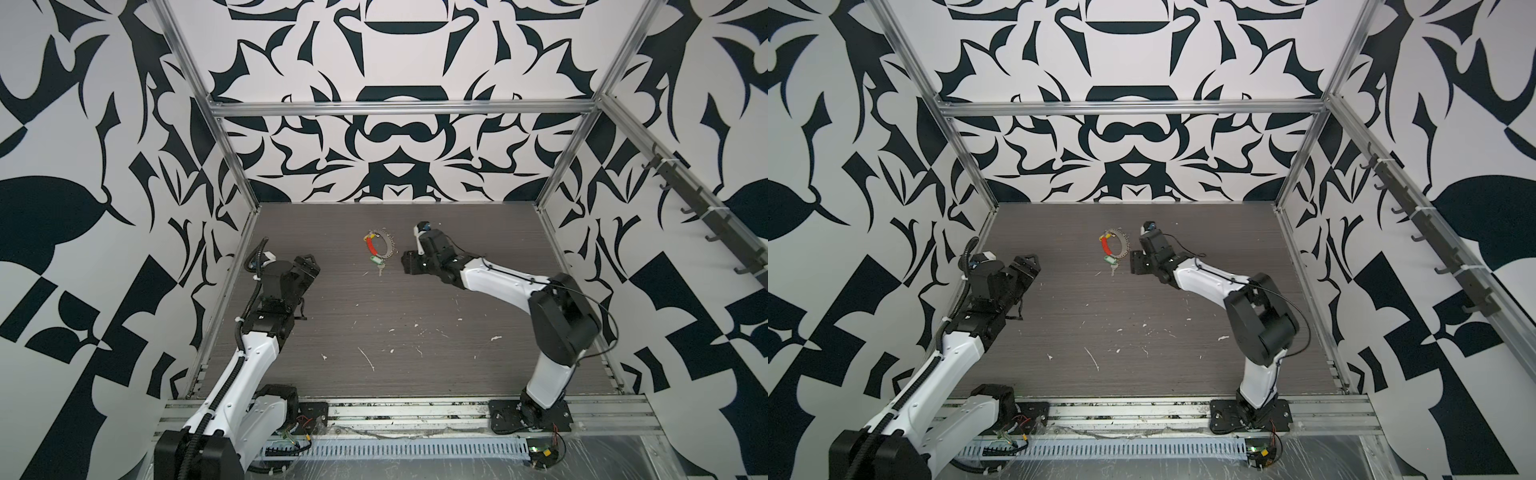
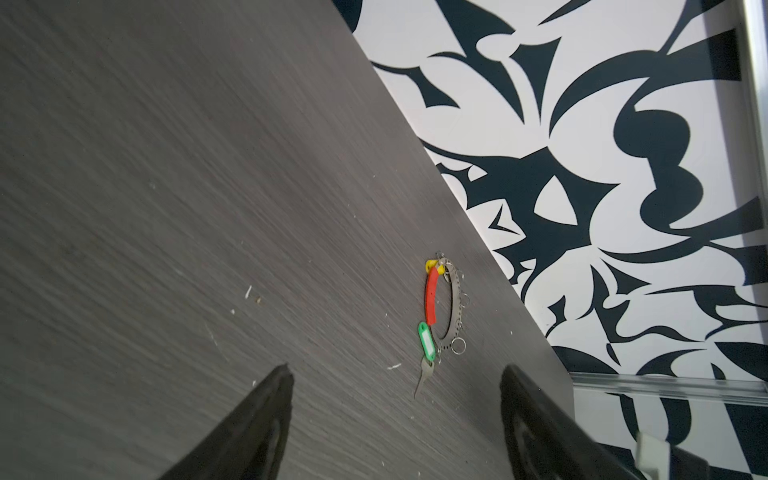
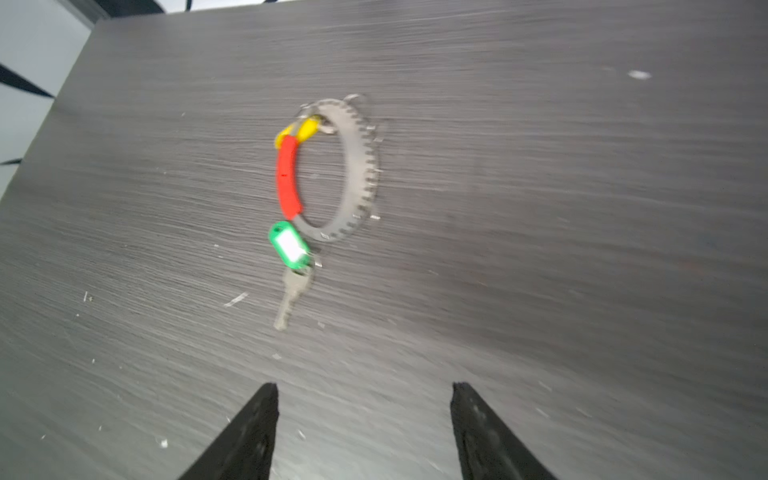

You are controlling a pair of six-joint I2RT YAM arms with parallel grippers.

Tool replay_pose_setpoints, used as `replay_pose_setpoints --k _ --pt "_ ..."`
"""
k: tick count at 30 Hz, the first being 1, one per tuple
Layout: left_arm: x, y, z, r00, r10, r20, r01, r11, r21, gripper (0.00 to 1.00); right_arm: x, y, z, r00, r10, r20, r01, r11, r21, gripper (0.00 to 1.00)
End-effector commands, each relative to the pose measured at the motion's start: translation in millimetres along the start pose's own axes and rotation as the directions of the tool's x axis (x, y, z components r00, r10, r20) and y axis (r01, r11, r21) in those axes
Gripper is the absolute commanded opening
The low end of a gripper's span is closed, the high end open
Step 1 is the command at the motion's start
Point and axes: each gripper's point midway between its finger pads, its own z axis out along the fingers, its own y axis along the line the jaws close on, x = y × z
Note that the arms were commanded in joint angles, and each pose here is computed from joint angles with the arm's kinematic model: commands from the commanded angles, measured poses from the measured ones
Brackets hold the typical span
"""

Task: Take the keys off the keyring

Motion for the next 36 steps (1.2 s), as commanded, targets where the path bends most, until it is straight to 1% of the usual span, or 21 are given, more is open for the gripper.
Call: replay_pose_setpoints --k 1,5,7,10,13,18,25,28,29,30,36 --pt "20 9 -7 0.995 0.068 -0.072 -0.070 0.997 -0.016 0.80 -4 10 14 0.993 -0.112 -0.024 0.114 0.987 0.112 0.67" --pt "30 16 -11 0.993 0.073 -0.090 -0.074 0.997 -0.014 0.84 -13 27 41 0.990 -0.136 -0.022 0.138 0.977 0.162 0.64" --pt "33 19 -13 0.992 0.075 -0.099 -0.077 0.997 -0.014 0.84 -17 35 55 0.989 -0.143 -0.027 0.146 0.975 0.169 0.63" --pt "36 22 -17 0.991 0.081 -0.109 -0.082 0.997 -0.012 0.84 -20 38 72 0.989 -0.146 -0.034 0.150 0.967 0.204 0.55" --pt "37 21 -20 0.990 0.084 -0.110 -0.084 0.996 0.003 0.84 -26 36 83 0.991 -0.136 -0.015 0.135 0.962 0.235 0.51" --pt "37 21 -24 0.990 0.092 -0.103 -0.091 0.996 0.014 0.84 -35 42 96 0.989 -0.149 -0.008 0.147 0.959 0.241 0.44" --pt "39 22 -24 0.989 0.097 -0.113 -0.095 0.995 0.017 0.84 -35 45 110 0.988 -0.149 -0.026 0.151 0.958 0.244 0.42" --pt "40 21 -24 0.989 0.096 -0.117 -0.094 0.995 0.018 0.84 -37 44 110 0.988 -0.150 -0.031 0.152 0.955 0.256 0.39" --pt "40 22 -24 0.989 0.095 -0.116 -0.094 0.995 0.016 0.84 -30 41 117 0.987 -0.152 -0.046 0.158 0.951 0.264 0.39" --pt "39 21 -24 0.989 0.095 -0.116 -0.094 0.995 0.017 0.88 -28 40 119 0.987 -0.154 -0.050 0.161 0.950 0.269 0.38" --pt "39 17 -26 0.988 0.097 -0.118 -0.094 0.995 0.030 0.88 -32 42 124 0.984 -0.173 -0.048 0.180 0.946 0.268 0.35"
